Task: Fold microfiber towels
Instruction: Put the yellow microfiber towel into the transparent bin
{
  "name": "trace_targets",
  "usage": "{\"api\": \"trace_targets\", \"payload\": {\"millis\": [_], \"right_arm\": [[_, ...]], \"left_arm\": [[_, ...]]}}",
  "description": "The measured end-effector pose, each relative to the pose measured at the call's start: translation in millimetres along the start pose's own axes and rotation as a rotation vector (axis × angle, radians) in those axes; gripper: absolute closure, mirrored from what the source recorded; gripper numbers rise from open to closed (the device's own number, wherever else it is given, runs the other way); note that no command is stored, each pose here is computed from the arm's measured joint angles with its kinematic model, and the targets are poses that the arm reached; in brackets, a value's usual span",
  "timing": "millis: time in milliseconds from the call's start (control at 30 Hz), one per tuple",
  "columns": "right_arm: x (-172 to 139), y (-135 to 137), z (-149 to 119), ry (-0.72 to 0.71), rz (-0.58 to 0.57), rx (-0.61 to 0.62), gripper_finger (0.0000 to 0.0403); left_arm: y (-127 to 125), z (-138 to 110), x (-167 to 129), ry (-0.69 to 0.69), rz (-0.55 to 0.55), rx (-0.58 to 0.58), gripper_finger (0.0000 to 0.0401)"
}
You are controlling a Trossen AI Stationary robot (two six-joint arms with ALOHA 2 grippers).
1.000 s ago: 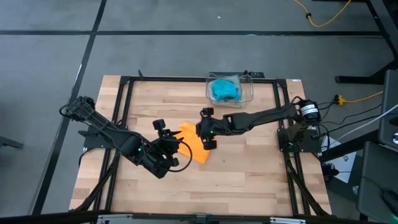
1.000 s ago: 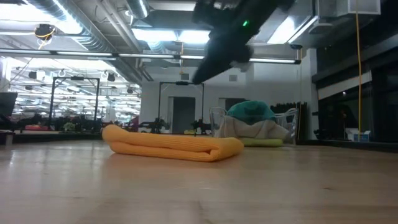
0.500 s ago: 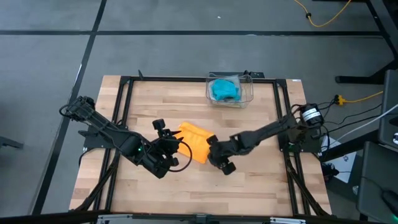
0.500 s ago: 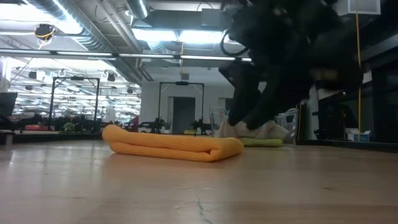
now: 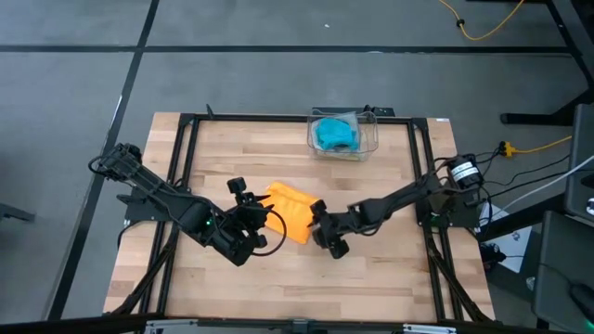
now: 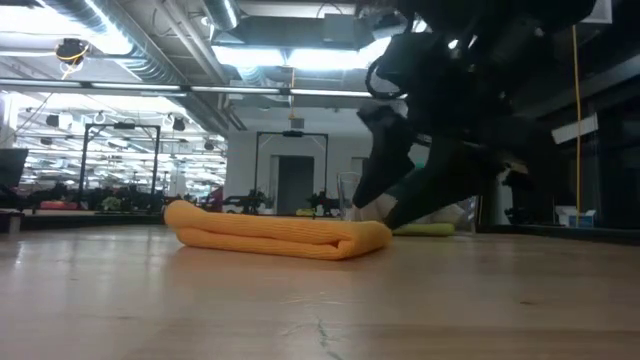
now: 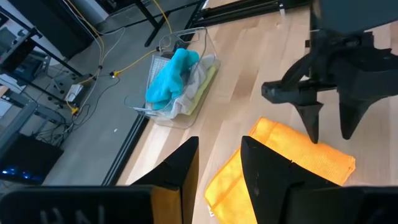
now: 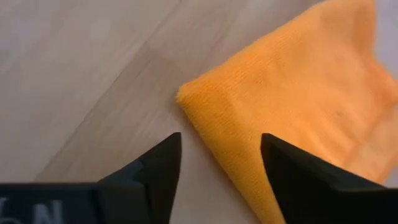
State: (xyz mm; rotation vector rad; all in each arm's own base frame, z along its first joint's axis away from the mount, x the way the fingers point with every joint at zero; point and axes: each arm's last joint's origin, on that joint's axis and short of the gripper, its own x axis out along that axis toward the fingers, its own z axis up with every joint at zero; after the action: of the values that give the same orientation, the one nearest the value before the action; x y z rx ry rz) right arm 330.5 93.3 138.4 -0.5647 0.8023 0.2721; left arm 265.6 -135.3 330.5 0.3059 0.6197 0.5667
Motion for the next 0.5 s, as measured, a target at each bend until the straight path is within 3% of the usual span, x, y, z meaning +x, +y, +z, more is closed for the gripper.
{"api": "trace_targets", "payload": {"millis": [100,233,400,500], "right_arm": [[6,-1,-4,-0.006,0.052,0.005,0.0148],[22,-4,-10,0.009,-0.010,-0.005,0.0112],[43,-11,-16,0.019,-0.035,-0.034,0.0106],[50,-15,-12,0.024,-0.049,-0.021,0.0125]], "left_arm": [[0,0,0,0.000,0.000,0.000,0.0290],[0,0,0,0.000,0.000,0.000,0.0290],[0,0,0,0.003,-0.006,0.000,0.0290],[0,0,0,0.005,-0.007,0.001,0.0290]]}}
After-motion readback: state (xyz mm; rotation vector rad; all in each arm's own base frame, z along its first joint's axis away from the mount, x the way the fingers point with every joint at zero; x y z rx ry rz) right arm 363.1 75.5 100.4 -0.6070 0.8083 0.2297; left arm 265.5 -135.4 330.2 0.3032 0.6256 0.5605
